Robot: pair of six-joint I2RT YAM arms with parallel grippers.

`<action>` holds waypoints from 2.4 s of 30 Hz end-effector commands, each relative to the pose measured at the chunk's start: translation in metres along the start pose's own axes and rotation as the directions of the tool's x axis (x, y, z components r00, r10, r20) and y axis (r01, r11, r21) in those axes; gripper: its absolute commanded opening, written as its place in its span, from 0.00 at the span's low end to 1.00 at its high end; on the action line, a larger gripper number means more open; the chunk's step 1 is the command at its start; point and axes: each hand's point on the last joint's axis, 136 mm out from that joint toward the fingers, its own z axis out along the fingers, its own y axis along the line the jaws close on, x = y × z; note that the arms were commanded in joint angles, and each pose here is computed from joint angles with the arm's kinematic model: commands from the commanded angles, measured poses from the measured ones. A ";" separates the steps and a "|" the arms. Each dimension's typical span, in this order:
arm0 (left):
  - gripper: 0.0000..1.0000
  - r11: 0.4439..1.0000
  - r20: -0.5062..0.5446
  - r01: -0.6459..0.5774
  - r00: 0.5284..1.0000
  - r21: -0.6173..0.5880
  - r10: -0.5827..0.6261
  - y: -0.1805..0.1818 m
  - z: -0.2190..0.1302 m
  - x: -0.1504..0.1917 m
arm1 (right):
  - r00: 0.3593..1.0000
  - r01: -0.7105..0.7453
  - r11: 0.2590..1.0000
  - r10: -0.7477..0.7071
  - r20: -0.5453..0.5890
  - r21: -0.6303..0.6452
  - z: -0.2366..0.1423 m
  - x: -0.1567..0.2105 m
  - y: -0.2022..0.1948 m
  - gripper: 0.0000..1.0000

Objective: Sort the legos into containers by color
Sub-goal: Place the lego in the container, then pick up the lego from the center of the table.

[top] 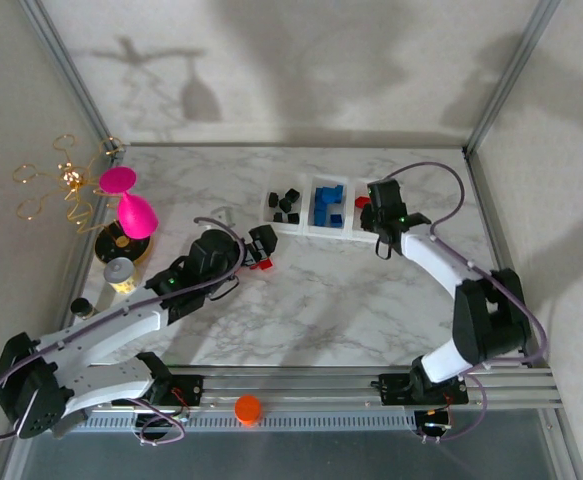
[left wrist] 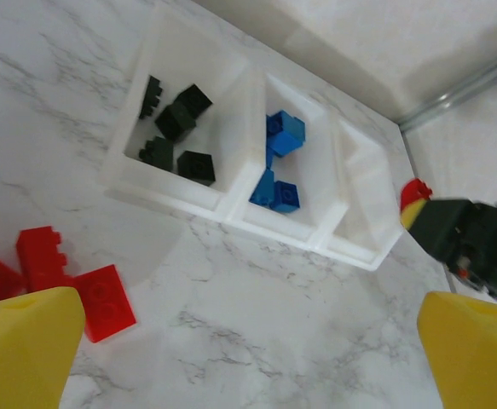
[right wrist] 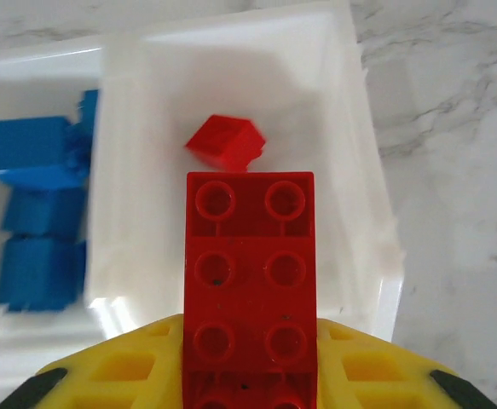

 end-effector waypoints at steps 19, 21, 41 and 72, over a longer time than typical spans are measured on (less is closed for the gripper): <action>1.00 0.997 0.051 -0.062 0.997 0.038 0.060 -0.025 0.000 -0.021 | 0.992 0.101 0.995 -0.102 0.078 0.011 0.007 -0.054 0.023 0.58; 1.00 0.998 0.055 -0.060 0.997 0.033 0.058 -0.023 -0.003 -0.022 | 0.991 0.118 0.992 -0.115 0.070 -0.049 -0.002 -0.043 0.038 0.60; 0.99 0.986 0.123 0.032 0.992 -0.166 -0.011 0.057 -0.061 -0.016 | 0.957 0.243 0.869 -0.288 -0.042 -0.432 -0.062 0.108 0.207 0.76; 1.00 0.970 0.180 0.089 0.982 -0.225 -0.049 0.084 -0.081 -0.017 | 0.827 0.455 0.779 -0.550 -0.119 -0.432 0.013 0.194 0.257 0.52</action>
